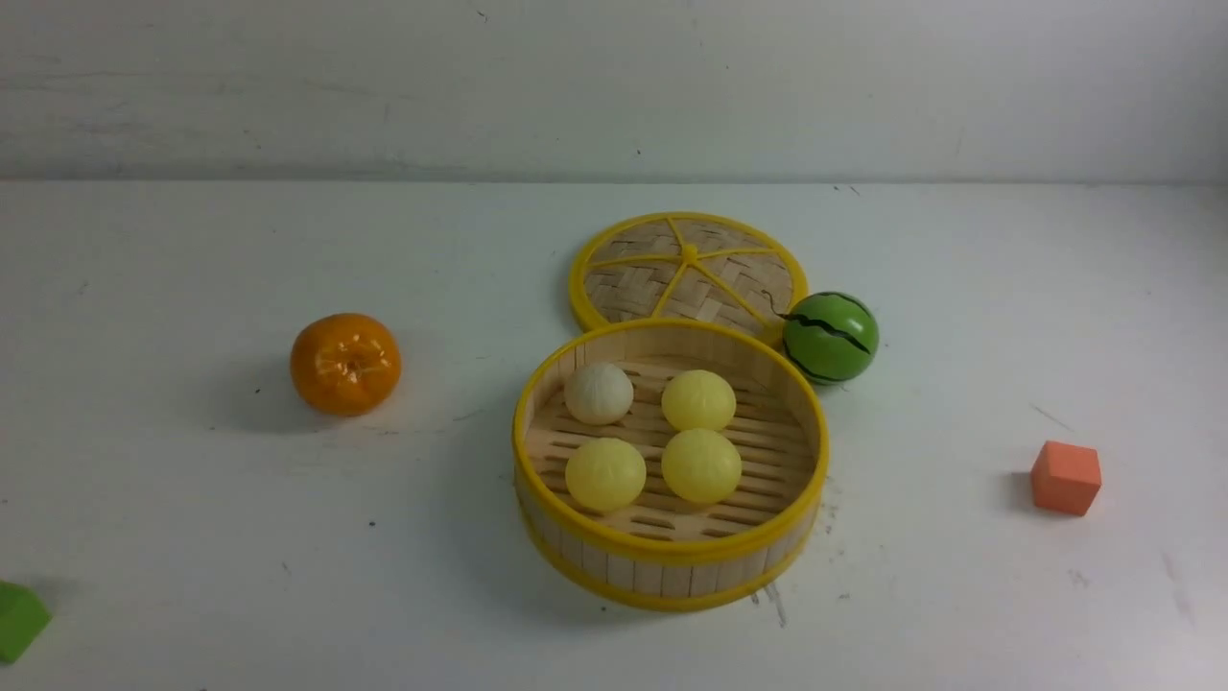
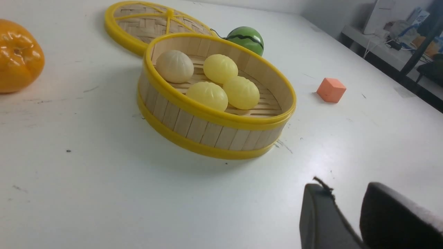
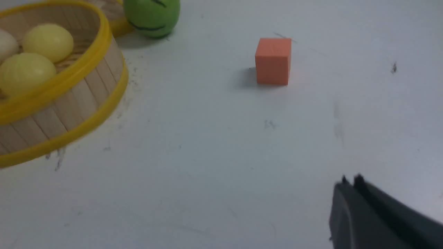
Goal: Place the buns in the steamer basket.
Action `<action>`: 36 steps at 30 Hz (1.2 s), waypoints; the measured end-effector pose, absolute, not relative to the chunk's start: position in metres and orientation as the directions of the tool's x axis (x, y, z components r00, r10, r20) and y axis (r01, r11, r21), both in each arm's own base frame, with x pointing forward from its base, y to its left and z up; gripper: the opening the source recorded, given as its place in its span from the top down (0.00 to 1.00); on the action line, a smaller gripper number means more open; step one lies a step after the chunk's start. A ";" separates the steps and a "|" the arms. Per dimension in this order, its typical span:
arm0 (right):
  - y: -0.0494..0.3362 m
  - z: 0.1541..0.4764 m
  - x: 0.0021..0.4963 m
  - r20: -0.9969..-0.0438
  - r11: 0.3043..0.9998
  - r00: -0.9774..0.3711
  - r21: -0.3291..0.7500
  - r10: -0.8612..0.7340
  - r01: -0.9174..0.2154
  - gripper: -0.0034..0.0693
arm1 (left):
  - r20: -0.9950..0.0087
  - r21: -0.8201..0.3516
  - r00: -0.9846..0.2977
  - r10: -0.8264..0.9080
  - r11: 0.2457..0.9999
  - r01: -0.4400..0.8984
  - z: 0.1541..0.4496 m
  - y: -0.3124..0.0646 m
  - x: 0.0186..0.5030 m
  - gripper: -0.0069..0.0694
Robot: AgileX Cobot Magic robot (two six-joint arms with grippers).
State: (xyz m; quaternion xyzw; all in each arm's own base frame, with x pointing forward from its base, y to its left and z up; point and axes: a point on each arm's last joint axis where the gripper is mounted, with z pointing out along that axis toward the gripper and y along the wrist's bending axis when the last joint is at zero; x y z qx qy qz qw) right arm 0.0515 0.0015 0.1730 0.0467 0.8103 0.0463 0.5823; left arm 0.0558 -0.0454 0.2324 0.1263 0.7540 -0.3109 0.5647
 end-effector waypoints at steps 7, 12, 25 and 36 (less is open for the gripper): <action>0.002 0.173 0.051 -0.934 0.986 -0.317 0.164 0.164 0.026 0.97 | -0.928 -0.326 -0.339 -0.154 0.775 0.541 0.231 -0.045 0.056 0.67; 0.002 0.173 0.051 -0.934 0.986 -0.317 0.165 0.165 0.025 0.97 | -0.928 -0.326 -0.339 -0.154 0.775 0.541 0.231 -0.045 0.056 0.66; 0.002 0.173 0.051 -0.934 0.986 -0.317 0.167 0.166 0.025 0.95 | -0.939 -0.301 -0.311 -0.145 0.781 0.546 0.231 -0.045 0.056 0.65; 0.002 0.173 0.051 -0.933 0.985 -0.316 0.170 0.169 0.026 0.94 | -0.951 -0.309 -0.085 -0.297 0.916 0.256 0.202 -0.016 0.055 0.93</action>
